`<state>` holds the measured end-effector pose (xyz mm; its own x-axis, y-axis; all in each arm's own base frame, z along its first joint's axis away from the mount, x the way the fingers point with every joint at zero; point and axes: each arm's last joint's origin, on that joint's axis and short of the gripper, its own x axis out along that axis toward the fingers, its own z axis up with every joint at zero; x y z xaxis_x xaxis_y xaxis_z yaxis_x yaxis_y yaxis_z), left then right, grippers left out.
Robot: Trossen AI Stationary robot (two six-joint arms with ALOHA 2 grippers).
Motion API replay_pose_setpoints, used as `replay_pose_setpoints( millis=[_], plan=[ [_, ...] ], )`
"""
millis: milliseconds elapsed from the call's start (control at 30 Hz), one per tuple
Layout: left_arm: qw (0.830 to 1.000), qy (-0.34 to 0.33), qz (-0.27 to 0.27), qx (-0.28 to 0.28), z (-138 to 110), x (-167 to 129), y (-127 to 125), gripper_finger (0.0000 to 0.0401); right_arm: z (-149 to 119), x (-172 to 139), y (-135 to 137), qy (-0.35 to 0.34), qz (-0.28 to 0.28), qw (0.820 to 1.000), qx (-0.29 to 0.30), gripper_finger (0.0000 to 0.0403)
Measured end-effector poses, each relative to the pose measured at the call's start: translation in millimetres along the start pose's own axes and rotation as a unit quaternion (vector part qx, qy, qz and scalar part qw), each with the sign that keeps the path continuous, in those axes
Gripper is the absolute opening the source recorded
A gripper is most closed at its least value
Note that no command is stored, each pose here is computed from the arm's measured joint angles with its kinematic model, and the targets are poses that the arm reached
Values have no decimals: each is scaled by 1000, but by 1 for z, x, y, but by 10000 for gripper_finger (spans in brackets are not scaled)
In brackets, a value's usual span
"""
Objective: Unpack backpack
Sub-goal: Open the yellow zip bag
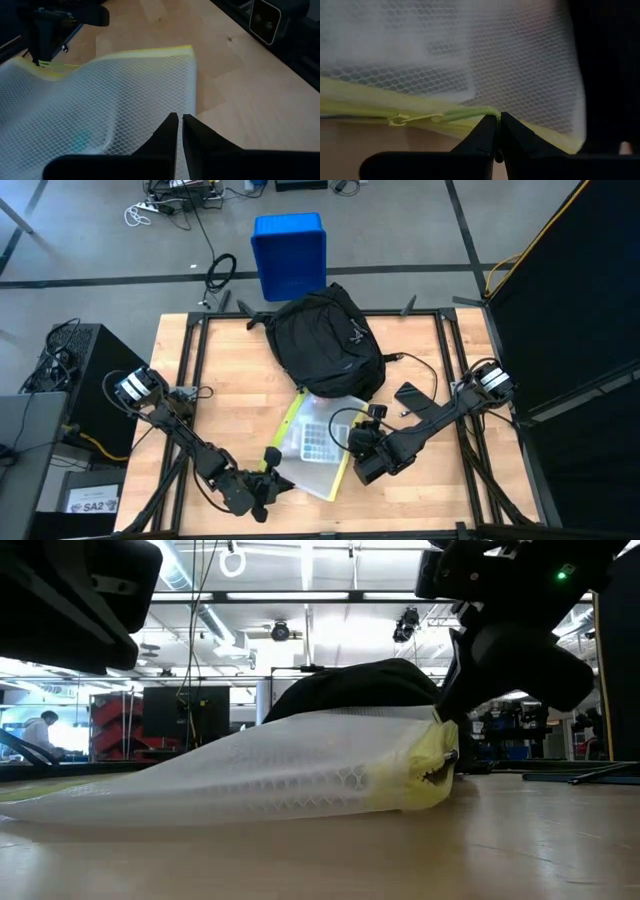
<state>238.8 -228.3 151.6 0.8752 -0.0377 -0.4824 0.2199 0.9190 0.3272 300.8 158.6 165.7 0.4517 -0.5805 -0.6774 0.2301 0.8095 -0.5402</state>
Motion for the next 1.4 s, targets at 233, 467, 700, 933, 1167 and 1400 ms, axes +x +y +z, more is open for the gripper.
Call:
replay_pose_setpoints(
  millis=[233,467,700,933,1167,1400],
  plan=[
    [1000,0,0,0,0,0,0,0,-4,-2,-1,11,-10,999,-49,19],
    [1000,2,2,-1,0,1,2,0,-9,-11,6,6,3,998,-64,40],
    [1000,4,4,-4,0,3,5,0,-17,-29,22,-20,36,992,-122,96],
    [1000,6,7,-7,0,5,8,0,-13,-57,53,-126,110,969,-182,162],
    [1000,8,7,-15,0,9,13,0,-6,-54,69,-184,108,955,-207,224],
    [1000,6,3,-21,1,12,16,0,2,-30,66,-166,85,962,-198,242]
  ],
)
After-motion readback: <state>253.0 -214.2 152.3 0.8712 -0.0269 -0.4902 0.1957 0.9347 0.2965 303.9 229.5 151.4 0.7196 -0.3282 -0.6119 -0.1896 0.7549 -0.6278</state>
